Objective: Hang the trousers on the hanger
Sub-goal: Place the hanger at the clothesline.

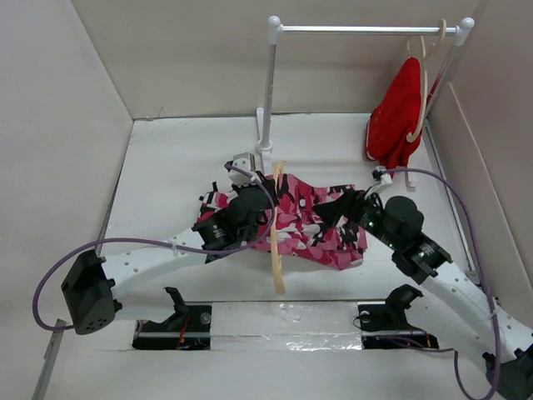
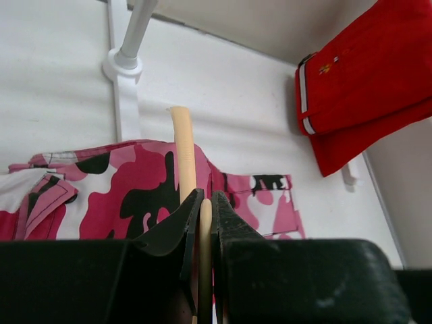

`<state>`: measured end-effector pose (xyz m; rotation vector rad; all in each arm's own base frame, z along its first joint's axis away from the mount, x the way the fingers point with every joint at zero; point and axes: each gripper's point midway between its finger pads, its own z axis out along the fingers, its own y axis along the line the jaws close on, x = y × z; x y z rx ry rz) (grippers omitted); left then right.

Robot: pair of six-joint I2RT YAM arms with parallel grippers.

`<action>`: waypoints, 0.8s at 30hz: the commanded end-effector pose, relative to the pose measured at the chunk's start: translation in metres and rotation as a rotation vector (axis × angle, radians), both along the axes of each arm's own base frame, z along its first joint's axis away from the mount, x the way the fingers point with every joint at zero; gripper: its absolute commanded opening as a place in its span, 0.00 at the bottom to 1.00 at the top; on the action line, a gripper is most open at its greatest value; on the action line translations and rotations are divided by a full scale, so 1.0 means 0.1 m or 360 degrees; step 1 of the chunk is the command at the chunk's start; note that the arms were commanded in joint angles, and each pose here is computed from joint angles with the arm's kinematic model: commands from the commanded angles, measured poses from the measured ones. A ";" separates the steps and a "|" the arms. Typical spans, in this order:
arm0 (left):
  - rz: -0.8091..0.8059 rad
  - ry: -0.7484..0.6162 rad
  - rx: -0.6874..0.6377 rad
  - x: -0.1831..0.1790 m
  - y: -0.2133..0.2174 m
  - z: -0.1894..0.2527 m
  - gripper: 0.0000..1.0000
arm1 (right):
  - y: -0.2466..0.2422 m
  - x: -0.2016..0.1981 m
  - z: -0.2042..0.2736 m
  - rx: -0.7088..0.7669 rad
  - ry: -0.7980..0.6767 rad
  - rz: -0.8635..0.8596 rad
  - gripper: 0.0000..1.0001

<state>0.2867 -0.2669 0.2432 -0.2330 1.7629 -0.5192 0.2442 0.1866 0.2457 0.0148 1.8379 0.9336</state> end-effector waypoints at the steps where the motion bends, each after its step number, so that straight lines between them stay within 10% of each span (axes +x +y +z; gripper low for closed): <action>1: -0.0013 -0.0190 -0.0314 0.00 -0.05 0.82 0.00 | 0.18 -0.07 0.17 0.0089 0.0011 -0.0083 0.92; 14: -0.0133 -0.0273 -0.0242 -0.07 -0.36 1.44 0.00 | 1.47 -0.59 0.17 0.0270 0.0145 0.0260 0.80; 24: -0.0203 -0.0336 -0.0197 -0.15 -0.58 1.77 0.00 | 1.54 -0.60 0.54 0.0422 0.0045 0.0312 0.14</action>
